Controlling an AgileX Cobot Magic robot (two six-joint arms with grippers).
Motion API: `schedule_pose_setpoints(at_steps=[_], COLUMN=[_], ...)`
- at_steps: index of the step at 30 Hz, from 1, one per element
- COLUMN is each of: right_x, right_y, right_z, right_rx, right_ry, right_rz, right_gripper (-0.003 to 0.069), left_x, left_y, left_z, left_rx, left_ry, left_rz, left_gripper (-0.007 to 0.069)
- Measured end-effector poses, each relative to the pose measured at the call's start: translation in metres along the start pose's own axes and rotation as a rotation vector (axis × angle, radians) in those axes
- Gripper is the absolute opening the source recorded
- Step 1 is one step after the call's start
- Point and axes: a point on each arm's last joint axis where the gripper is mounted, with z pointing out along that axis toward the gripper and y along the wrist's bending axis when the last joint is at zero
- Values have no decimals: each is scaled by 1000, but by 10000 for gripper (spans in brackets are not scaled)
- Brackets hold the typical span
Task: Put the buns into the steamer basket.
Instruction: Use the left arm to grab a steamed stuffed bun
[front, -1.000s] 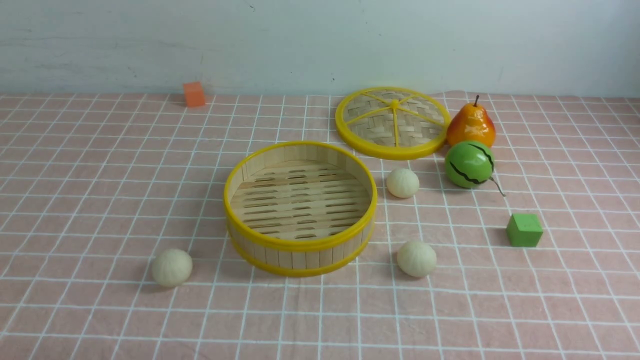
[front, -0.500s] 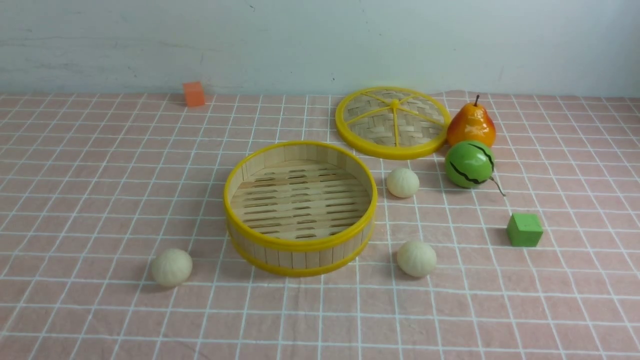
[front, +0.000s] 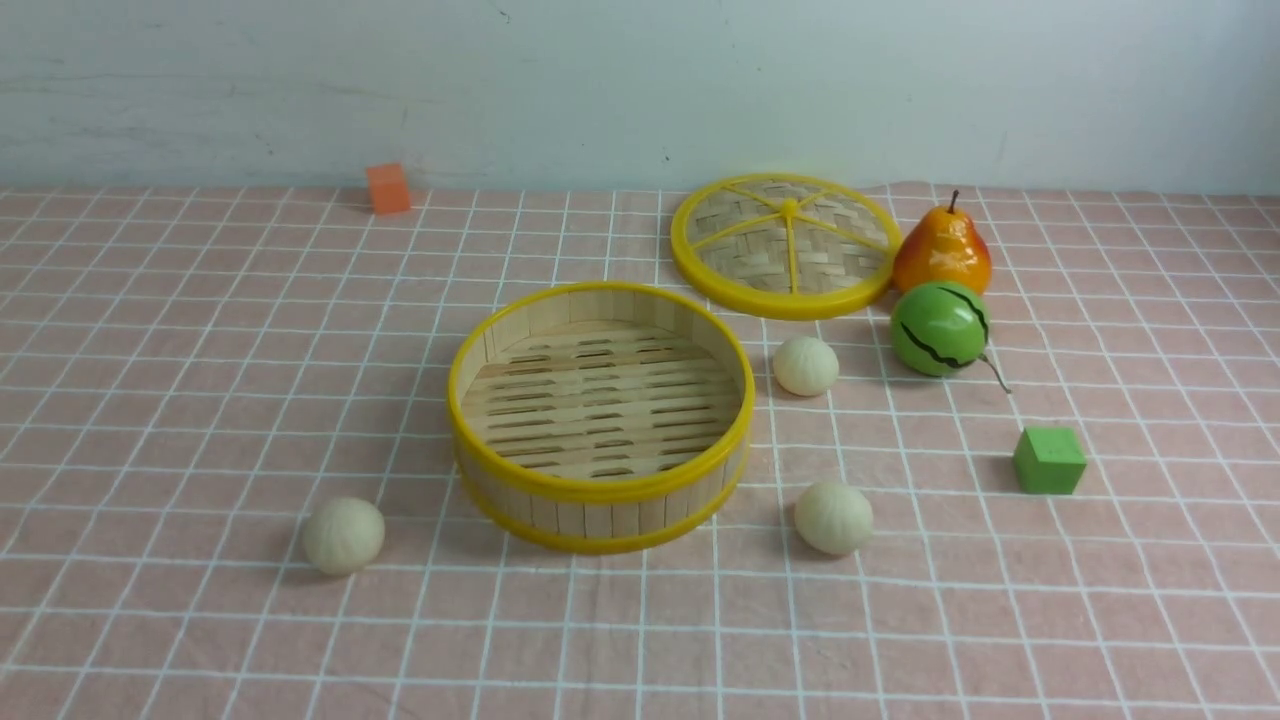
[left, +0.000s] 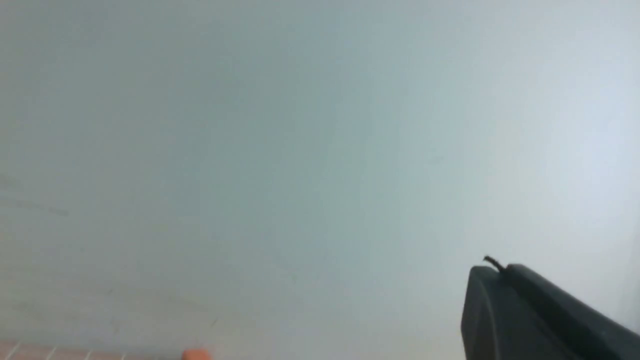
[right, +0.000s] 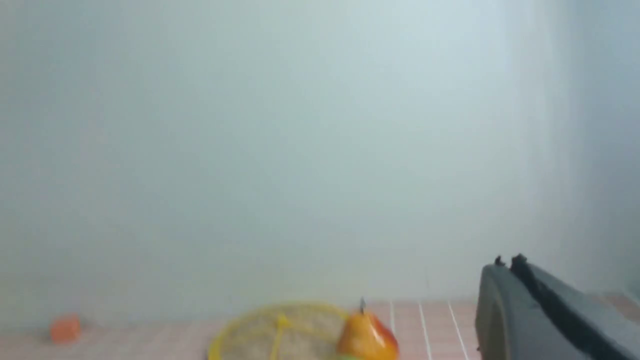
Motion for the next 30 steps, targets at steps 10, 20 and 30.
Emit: schedule_pose_setpoints(at_steps=[10, 20, 30], right_x=[83, 112, 112], right_y=[-2, 55, 59], right_z=[67, 87, 89], right_rx=[125, -242, -270], right_ry=[1047, 1218, 1212], right_rz=[-137, -288, -284], right_gripper=[-4, -3, 1], left_x=[98, 148, 201], left_y=[-5, 1, 39], left_z=[108, 138, 170], left_rx=[-151, -224, -363], left_ry=[964, 1110, 1227], left_rz=[83, 32, -51], left_gripper=[-14, -11, 375])
